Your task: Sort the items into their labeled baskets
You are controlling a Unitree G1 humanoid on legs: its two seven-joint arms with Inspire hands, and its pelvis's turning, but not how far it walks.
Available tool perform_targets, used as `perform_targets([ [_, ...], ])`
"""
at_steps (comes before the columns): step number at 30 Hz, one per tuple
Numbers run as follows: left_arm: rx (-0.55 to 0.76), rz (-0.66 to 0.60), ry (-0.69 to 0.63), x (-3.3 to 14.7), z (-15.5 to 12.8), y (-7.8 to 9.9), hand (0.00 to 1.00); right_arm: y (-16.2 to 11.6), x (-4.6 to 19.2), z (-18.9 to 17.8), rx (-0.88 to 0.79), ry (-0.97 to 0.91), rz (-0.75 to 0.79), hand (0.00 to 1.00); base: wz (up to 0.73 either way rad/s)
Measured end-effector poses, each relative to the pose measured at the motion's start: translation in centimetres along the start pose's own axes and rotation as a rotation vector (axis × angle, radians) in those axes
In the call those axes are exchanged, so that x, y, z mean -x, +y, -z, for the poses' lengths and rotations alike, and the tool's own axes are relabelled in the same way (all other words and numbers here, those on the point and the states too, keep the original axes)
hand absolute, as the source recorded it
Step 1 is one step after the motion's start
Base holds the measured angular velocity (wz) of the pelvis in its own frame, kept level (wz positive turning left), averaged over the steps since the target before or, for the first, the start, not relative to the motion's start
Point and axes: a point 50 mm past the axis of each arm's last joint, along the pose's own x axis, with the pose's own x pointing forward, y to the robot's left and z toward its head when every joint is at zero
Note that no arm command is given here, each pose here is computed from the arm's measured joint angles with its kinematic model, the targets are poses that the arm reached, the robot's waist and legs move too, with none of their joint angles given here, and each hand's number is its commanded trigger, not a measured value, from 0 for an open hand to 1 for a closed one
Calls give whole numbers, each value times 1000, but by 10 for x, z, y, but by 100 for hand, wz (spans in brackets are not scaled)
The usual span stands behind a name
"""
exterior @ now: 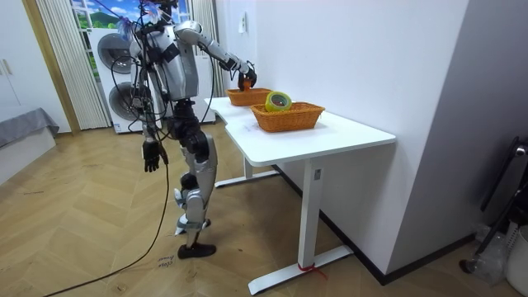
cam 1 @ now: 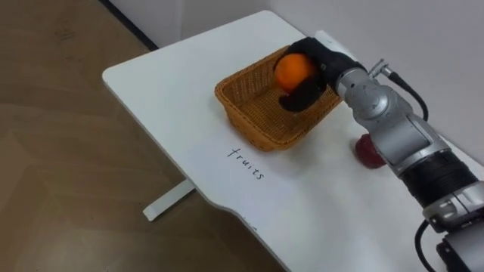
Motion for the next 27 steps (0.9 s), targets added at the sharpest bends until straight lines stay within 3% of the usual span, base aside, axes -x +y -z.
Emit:
perform_targets([
  [27, -3, 0, 0, 0, 1, 0, 0, -9, -2, -8, 10, -26, 52, 0, 0],
])
